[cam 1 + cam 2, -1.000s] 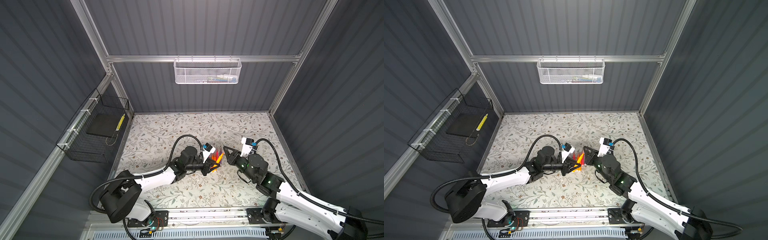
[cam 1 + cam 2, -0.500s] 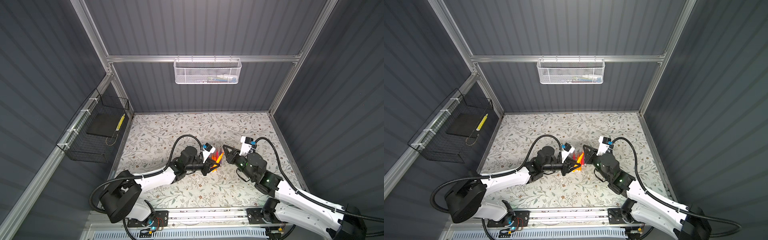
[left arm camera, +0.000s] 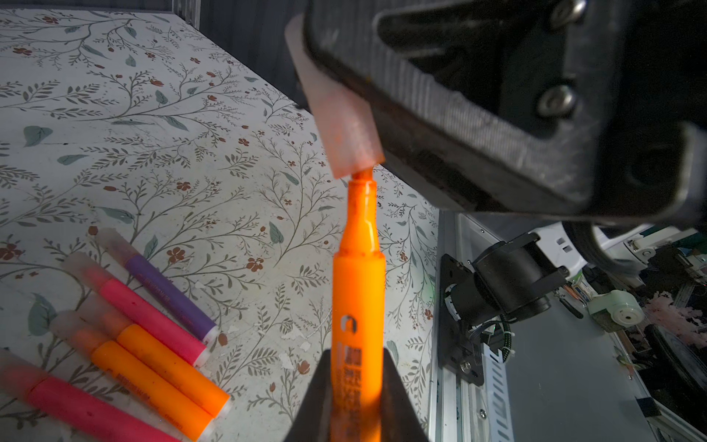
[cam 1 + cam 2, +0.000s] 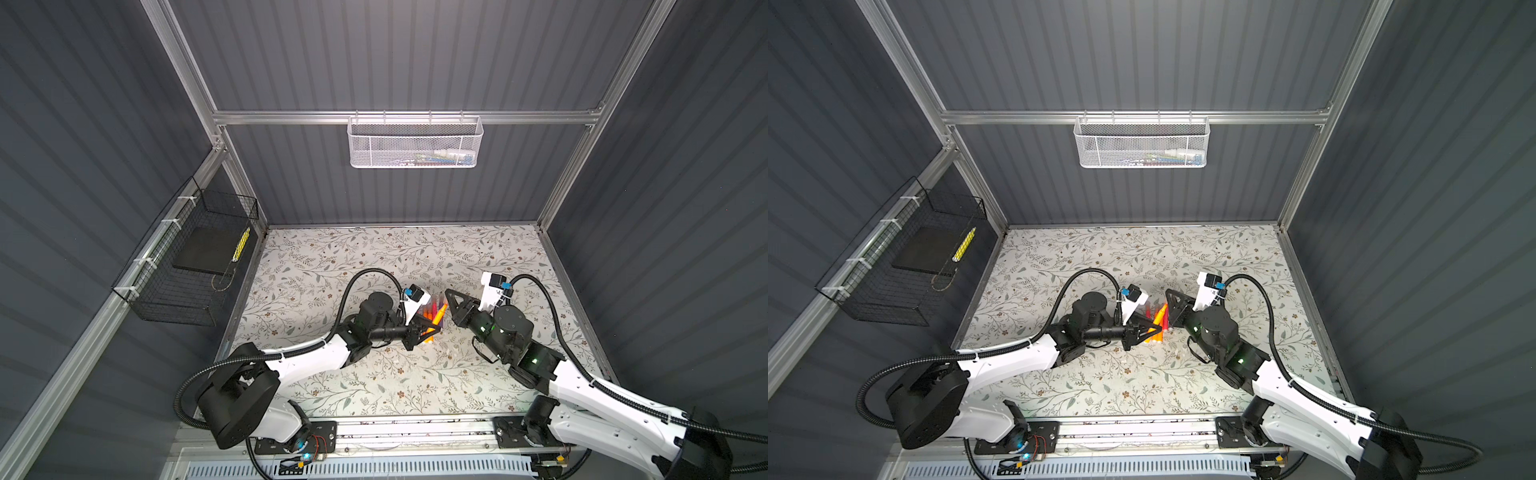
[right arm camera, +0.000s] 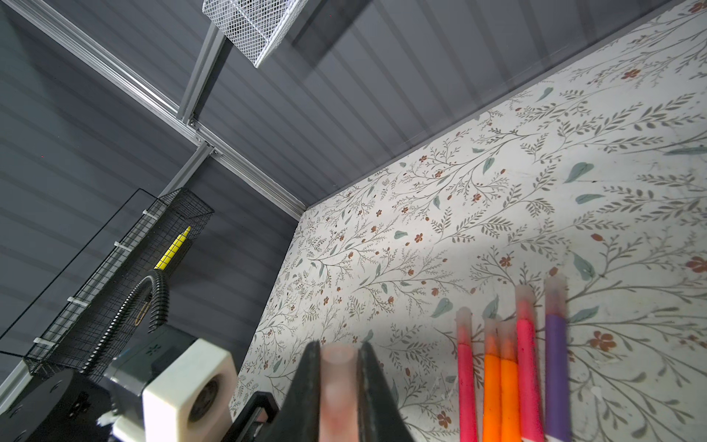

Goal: Insert the pens into the pen caps
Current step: 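Lower the pink cap onto the orange marker tip with the right gripper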

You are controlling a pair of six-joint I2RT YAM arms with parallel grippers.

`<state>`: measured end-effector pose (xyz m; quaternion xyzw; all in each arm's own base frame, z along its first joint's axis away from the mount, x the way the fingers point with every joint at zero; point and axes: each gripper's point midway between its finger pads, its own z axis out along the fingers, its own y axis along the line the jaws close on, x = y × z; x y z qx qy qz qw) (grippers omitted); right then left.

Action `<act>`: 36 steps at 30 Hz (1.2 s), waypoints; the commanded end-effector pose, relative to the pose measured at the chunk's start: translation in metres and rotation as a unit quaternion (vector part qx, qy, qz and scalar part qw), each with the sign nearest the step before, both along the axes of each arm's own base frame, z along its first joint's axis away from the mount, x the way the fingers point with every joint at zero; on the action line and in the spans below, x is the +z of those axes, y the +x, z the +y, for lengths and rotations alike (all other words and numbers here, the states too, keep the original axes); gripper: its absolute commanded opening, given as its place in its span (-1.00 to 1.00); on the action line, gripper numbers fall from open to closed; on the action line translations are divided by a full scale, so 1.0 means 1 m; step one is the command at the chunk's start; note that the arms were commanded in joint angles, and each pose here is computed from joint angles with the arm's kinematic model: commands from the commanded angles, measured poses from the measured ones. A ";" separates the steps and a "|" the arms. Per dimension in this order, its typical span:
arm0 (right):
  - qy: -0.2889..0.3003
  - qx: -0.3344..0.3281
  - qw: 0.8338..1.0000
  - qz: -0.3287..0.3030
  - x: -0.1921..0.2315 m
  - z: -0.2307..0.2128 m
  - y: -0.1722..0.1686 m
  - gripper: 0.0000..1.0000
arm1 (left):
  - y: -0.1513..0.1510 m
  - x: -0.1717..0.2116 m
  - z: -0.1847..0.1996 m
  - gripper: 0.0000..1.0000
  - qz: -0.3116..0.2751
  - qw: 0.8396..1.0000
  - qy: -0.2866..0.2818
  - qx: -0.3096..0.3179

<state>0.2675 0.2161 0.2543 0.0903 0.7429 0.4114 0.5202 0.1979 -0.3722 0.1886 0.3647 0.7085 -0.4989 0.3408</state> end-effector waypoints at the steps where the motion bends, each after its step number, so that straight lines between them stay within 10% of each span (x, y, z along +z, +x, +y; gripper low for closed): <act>1: 0.011 0.012 1.000 -0.008 0.001 0.003 -0.005 -1.00 | -0.003 0.010 0.000 -1.00 -0.001 1.000 -0.019 0.002; 36: 0.019 0.066 0.997 -0.040 -0.037 0.024 -0.038 -0.73 | 0.004 0.030 0.015 -1.00 0.037 0.996 -0.087 0.004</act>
